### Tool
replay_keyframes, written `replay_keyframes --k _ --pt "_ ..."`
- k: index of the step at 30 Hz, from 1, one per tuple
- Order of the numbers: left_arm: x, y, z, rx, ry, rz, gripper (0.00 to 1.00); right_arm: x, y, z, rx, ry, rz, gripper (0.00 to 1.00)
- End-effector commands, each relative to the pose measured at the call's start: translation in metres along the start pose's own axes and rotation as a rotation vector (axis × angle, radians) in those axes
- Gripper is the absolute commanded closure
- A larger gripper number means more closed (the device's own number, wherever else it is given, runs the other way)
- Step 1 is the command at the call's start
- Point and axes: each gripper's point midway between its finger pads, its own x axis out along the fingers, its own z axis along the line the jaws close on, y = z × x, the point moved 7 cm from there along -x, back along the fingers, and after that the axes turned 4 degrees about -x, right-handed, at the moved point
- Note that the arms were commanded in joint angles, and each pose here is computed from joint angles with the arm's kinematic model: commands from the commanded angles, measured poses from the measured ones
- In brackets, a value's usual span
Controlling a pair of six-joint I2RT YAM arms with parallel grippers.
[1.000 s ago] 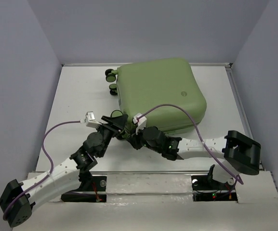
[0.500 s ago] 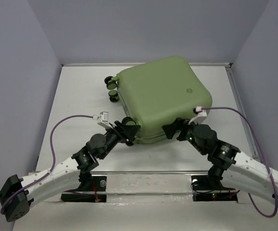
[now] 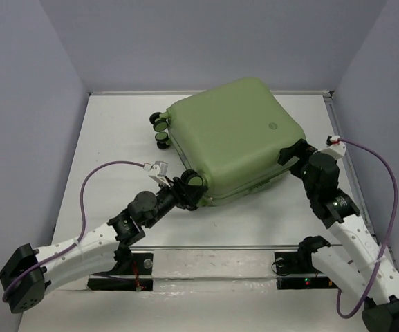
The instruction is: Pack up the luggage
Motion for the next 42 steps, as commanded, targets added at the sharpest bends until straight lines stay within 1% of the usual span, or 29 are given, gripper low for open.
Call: replay_keyframes --k 1,2,3,4,6,9,10,14,17,18,20,22,23,24,25,26,27,28,29,30,31,32,34,35,37,38,40,41,42 --pt "0.002 0.014 -0.001 0.083 0.034 0.08 0.94 0.023 -0.015 0.027 -0.053 -0.217 0.07 0.0" --pt "0.003 0.016 -0.003 0.09 0.041 0.087 0.94 0.028 -0.016 0.034 -0.067 -0.241 0.092 0.0" --pt "0.005 0.018 -0.008 0.104 0.056 0.1 0.94 0.042 -0.008 0.038 -0.107 -0.262 0.145 0.01" --pt "0.007 0.018 -0.012 0.112 0.065 0.103 0.94 0.042 -0.014 0.055 -0.112 -0.374 0.162 0.01" --pt "0.013 0.024 -0.018 0.135 0.073 0.123 0.94 0.052 -0.011 0.069 -0.138 -0.46 0.214 0.03" --pt "0.019 0.023 -0.028 0.144 0.101 0.126 0.94 0.061 -0.013 0.082 -0.182 -0.544 0.235 0.04" --pt "0.023 0.021 -0.034 0.152 0.116 0.125 0.94 0.068 -0.018 0.089 -0.242 -0.588 0.231 0.04" --pt "0.034 0.019 -0.051 0.173 0.152 0.138 0.94 0.085 -0.035 0.112 -0.327 -0.682 0.212 0.04" --pt "0.043 0.016 -0.065 0.188 0.179 0.137 0.94 0.096 -0.049 0.122 -0.354 -0.679 0.214 0.01" --pt "0.045 0.017 -0.067 0.191 0.183 0.142 0.94 0.096 -0.048 0.118 -0.36 -0.635 0.233 0.0" --pt "0.044 0.013 -0.073 0.196 0.197 0.132 0.94 0.089 -0.051 0.114 -0.357 -0.611 0.219 0.0" --pt "0.037 0.007 -0.077 0.191 0.22 0.114 0.94 0.069 -0.048 0.102 -0.331 -0.582 0.204 0.0" --pt "0.033 0.005 -0.078 0.192 0.228 0.115 0.89 0.06 -0.045 0.097 -0.317 -0.582 0.202 0.0" --pt "0.029 0.002 -0.081 0.198 0.239 0.112 0.71 0.04 -0.05 0.096 -0.286 -0.608 0.171 0.0" --pt "0.025 0.001 -0.081 0.201 0.241 0.12 0.61 0.029 -0.045 0.094 -0.271 -0.651 0.176 0.0" --pt "0.014 -0.003 -0.083 0.206 0.244 0.137 0.43 0.025 -0.023 0.082 -0.255 -0.65 0.224 0.01" --pt "0.008 -0.002 -0.079 0.217 0.205 0.177 0.35 0.006 -0.024 0.082 -0.232 -0.694 0.194 0.01" --pt "0.003 -0.005 -0.078 0.222 0.19 0.188 0.3 -0.001 -0.015 0.079 -0.226 -0.711 0.201 0.03" --pt "-0.006 -0.013 -0.082 0.226 0.186 0.177 0.26 -0.004 0.007 0.069 -0.22 -0.704 0.248 0.05" --pt "-0.012 -0.02 -0.084 0.227 0.171 0.171 0.21 -0.013 0.017 0.07 -0.209 -0.731 0.271 0.21" --pt "-0.017 -0.019 -0.071 0.244 0.076 0.19 0.19 -0.024 0.019 0.072 -0.202 -0.781 0.252 0.35" --pt "-0.024 -0.028 -0.074 0.242 0.06 0.166 0.16 -0.027 0.041 0.066 -0.183 -0.789 0.306 0.58" --pt "-0.031 -0.03 -0.061 0.265 -0.038 0.175 0.13 -0.04 0.06 0.075 -0.196 -0.846 0.329 0.77" --pt "-0.033 -0.032 -0.058 0.269 -0.056 0.171 0.12 -0.044 0.07 0.076 -0.207 -0.858 0.341 0.83" --pt "-0.032 -0.033 -0.058 0.279 -0.066 0.179 0.08 -0.05 0.091 0.084 -0.231 -0.893 0.356 0.85" --pt "-0.028 -0.033 -0.059 0.295 -0.07 0.19 0.07 -0.047 0.106 0.084 -0.25 -0.886 0.397 0.8" --pt "-0.022 -0.033 -0.059 0.316 -0.074 0.199 0.05 -0.044 0.117 0.089 -0.269 -0.895 0.389 0.69" --pt "-0.014 -0.029 -0.056 0.336 -0.095 0.223 0.05 -0.045 0.124 0.091 -0.281 -0.905 0.396 0.61" --pt "-0.01 -0.03 -0.057 0.364 -0.094 0.227 0.04 -0.04 0.137 0.088 -0.297 -0.886 0.416 0.49"
